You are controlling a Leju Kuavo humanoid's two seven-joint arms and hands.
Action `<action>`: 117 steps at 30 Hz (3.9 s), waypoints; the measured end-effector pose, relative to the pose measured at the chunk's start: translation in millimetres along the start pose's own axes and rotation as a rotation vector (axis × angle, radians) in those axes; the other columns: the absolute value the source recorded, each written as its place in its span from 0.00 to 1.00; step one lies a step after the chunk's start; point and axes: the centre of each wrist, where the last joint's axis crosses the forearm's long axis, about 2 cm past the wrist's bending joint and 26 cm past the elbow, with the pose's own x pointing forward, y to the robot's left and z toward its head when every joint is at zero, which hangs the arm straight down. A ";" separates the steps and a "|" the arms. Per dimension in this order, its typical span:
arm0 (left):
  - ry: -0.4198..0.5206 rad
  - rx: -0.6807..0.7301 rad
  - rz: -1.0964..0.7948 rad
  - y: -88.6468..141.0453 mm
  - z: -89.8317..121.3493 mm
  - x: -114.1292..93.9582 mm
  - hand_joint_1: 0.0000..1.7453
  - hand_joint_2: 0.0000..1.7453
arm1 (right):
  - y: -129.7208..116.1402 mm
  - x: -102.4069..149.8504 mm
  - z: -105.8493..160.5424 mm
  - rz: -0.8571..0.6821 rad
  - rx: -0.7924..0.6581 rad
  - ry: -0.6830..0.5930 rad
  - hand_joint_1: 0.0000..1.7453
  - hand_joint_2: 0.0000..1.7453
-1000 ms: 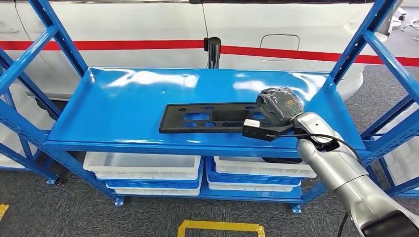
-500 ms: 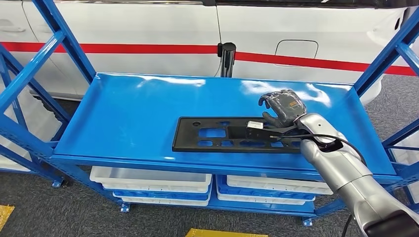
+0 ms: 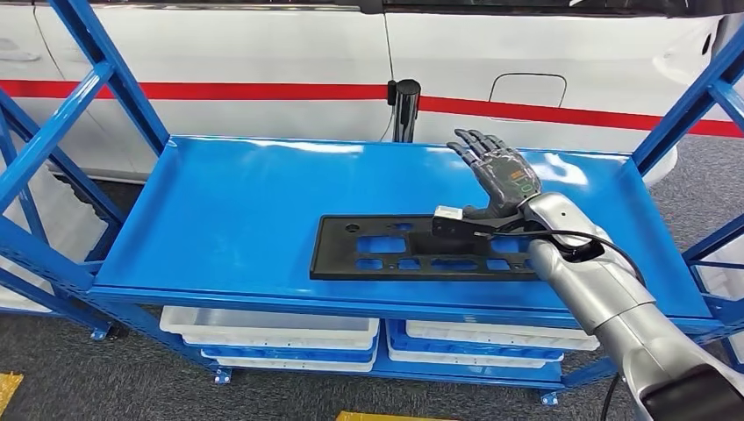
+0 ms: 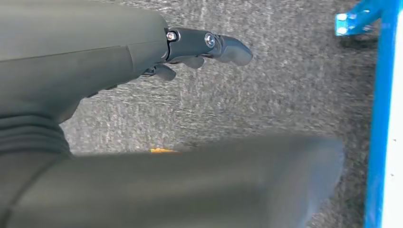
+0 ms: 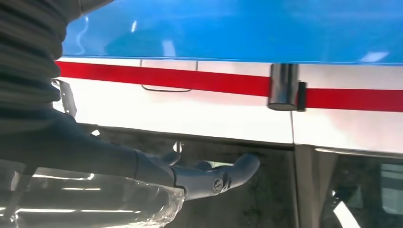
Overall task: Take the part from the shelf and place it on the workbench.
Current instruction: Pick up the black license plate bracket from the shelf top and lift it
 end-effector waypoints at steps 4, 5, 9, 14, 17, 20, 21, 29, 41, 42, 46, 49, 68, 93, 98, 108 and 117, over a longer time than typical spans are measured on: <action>0.019 -0.009 -0.001 0.0 -0.1 0.1 0.00 0.00 | 0.3 1.1 -0.8 0.001 0.000 0.001 0.00 1.00; 0.023 -0.013 -0.001 0.2 -0.1 0.0 0.00 0.00 | 0.2 0.9 -0.8 0.000 0.001 0.004 0.00 1.00; 0.034 -0.023 -0.005 0.3 -0.2 0.0 0.00 0.00 | -3.5 -2.6 -0.2 -0.024 0.008 0.023 0.00 1.00; 0.038 -0.029 -0.005 0.3 -0.3 0.0 0.00 0.00 | -14.7 -10.4 0.8 -0.031 -0.001 0.037 0.00 1.00; 0.045 -0.038 -0.002 0.3 -0.2 -0.2 0.00 0.00 | -17.9 -14.1 3.0 -0.025 0.000 0.043 0.00 1.00; 0.051 -0.046 -0.001 0.4 0.1 -0.9 0.00 0.00 | -20.0 -18.5 6.7 -0.016 0.001 0.051 0.00 1.00; 0.052 -0.050 0.000 0.3 0.2 -1.1 0.00 0.00 | -20.5 -20.0 8.0 -0.013 0.002 0.053 0.00 1.00; 0.050 -0.084 -0.002 0.3 0.5 -1.8 0.00 0.00 | -23.5 -25.6 14.8 -0.001 0.016 0.058 0.00 1.00; 0.052 -0.087 -0.006 -0.9 1.5 -2.7 0.00 0.00 | -21.5 -28.9 22.6 0.008 0.029 0.067 0.00 1.00; 0.050 -0.086 -0.006 -0.4 1.2 -2.4 0.00 0.00 | -22.1 -29.5 22.8 0.009 0.031 0.068 0.00 1.00; 0.048 -0.086 -0.013 1.0 1.2 -3.2 0.00 0.00 | -21.6 -30.4 24.5 0.011 0.046 0.073 0.00 1.00; 0.048 -0.088 -0.016 1.2 1.3 -3.5 0.00 0.00 | -22.6 -30.8 24.5 0.013 0.045 0.072 0.00 1.00; 0.022 -0.093 -0.015 2.9 -1.8 0.6 0.00 0.00 | -32.4 -43.4 33.8 0.009 0.051 0.097 0.00 1.00; 0.061 -0.053 0.002 6.5 -2.0 -0.9 0.00 0.00 | -91.9 -61.5 24.8 -0.269 0.334 0.006 0.00 1.00; 0.075 -0.044 0.017 6.0 -2.2 -0.3 0.00 0.00 | -110.0 -64.0 20.8 -0.292 0.351 -0.023 0.00 1.00; 0.093 -0.042 0.027 4.7 -1.3 -1.1 0.00 0.00 | -115.4 -66.7 21.6 -0.274 0.410 -0.030 0.00 1.00; 0.093 -0.042 0.027 4.9 -1.0 -1.6 0.00 0.00 | -93.2 -52.5 16.4 -0.213 0.484 -0.021 0.00 1.00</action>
